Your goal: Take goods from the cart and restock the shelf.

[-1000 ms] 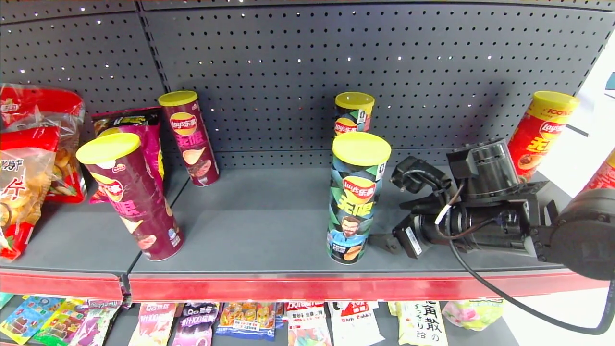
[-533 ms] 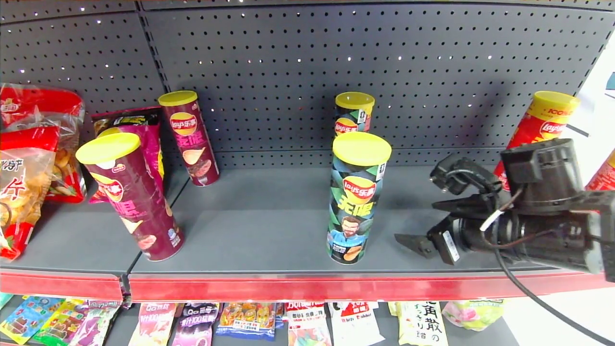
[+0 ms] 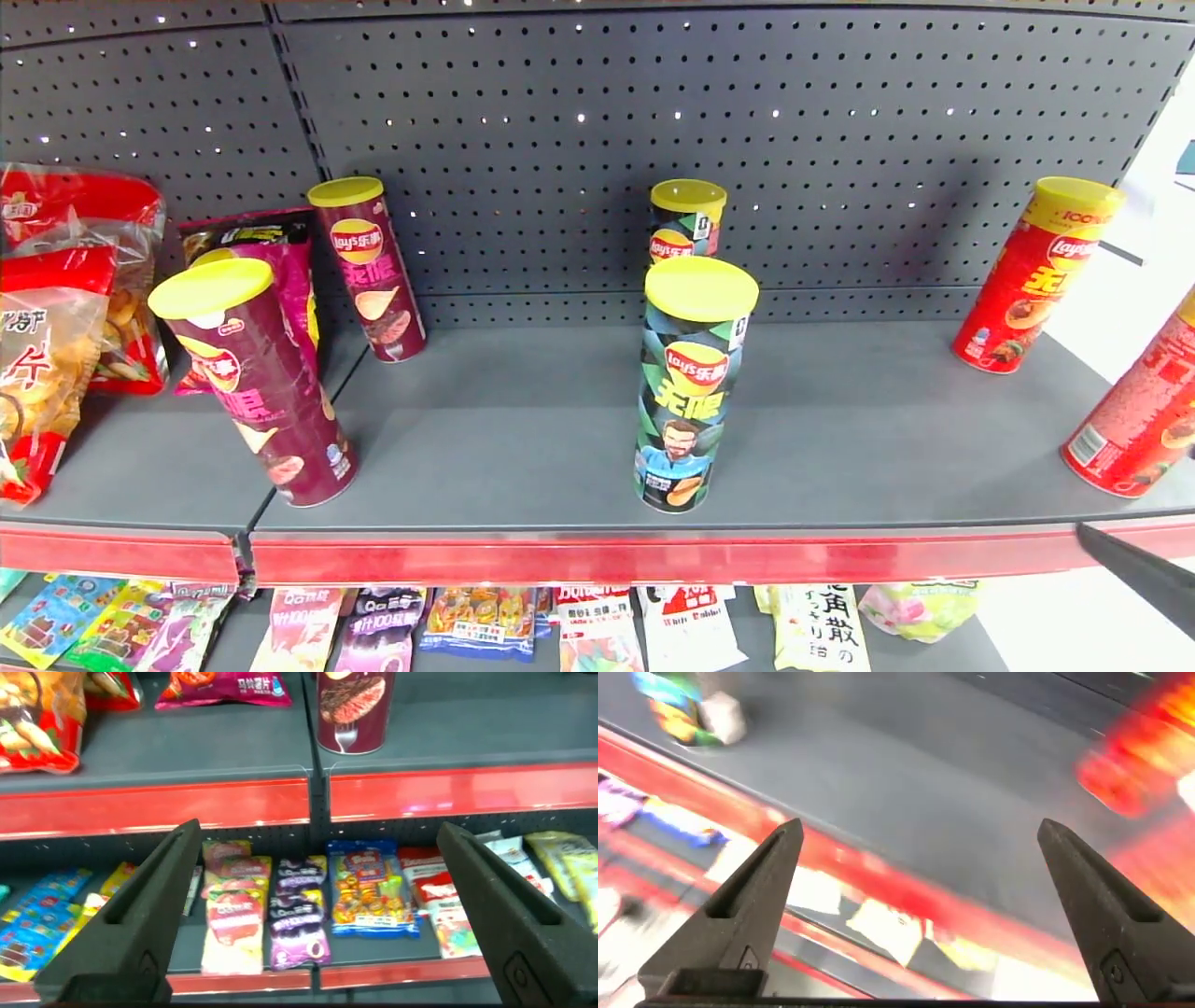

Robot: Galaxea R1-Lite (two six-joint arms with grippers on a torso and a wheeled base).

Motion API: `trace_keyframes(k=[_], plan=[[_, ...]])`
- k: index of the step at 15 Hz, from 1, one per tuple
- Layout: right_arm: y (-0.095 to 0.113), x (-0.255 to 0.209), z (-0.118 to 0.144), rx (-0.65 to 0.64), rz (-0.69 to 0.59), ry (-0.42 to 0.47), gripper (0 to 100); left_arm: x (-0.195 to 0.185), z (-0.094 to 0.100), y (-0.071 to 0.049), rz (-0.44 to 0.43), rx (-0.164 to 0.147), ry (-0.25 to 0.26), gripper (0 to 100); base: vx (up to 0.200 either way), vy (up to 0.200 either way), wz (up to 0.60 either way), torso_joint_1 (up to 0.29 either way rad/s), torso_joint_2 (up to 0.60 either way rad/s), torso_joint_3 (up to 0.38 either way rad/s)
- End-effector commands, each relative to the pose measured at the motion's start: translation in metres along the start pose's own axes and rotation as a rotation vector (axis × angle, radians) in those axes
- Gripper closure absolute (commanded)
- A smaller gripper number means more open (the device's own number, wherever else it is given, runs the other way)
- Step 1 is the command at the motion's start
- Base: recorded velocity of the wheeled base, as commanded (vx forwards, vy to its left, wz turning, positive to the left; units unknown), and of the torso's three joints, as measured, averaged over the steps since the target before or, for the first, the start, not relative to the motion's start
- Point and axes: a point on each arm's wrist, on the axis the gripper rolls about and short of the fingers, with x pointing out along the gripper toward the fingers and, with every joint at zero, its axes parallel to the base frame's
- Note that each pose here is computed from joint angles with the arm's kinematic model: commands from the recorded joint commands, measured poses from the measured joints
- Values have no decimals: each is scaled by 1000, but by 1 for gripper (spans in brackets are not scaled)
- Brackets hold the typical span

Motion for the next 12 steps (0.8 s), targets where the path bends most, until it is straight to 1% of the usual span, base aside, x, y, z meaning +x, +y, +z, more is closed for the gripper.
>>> trace_keyframes(k=[1,2,3,4,5,6,7,8,9,11,12], plan=[[10,-72,-62,151,-430,76,0,0,-1,0,0,-27,4,0,0,0,0,0,0,0],[19,-77,-72,178,-483,119,0,0,-1,0,2,-53,7,0,0,0,0,0,0,0],[27,-82,-84,187,-469,114,0,0,-1,0,0,-62,9,0,0,0,0,0,0,0],[35,-85,-98,181,-408,64,0,0,-1,0,-5,-60,7,0,0,0,0,0,0,0],[36,-79,-105,184,-356,62,0,0,0,-1,-29,-58,5,0,0,0,0,0,0,0],[34,-70,-104,208,-293,-38,0,0,-1,-1,-61,-46,7,0,0,0,0,0,0,0],[34,-60,-113,212,-200,-88,0,0,0,-2,-68,-35,5,0,0,0,0,0,0,0],[33,-54,-114,206,-178,-125,0,0,-1,-1,-66,-36,7,0,0,0,0,0,0,0],[32,-53,-113,201,-140,-127,0,0,-1,-1,-63,-36,8,0,0,0,0,0,0,0],[35,-53,-127,177,-44,-162,0,0,-1,-1,-61,-33,7,0,0,0,0,0,0,0],[35,-52,-130,188,-44,-151,0,0,-1,-1,-62,-29,5,0,0,0,0,0,0,0]])
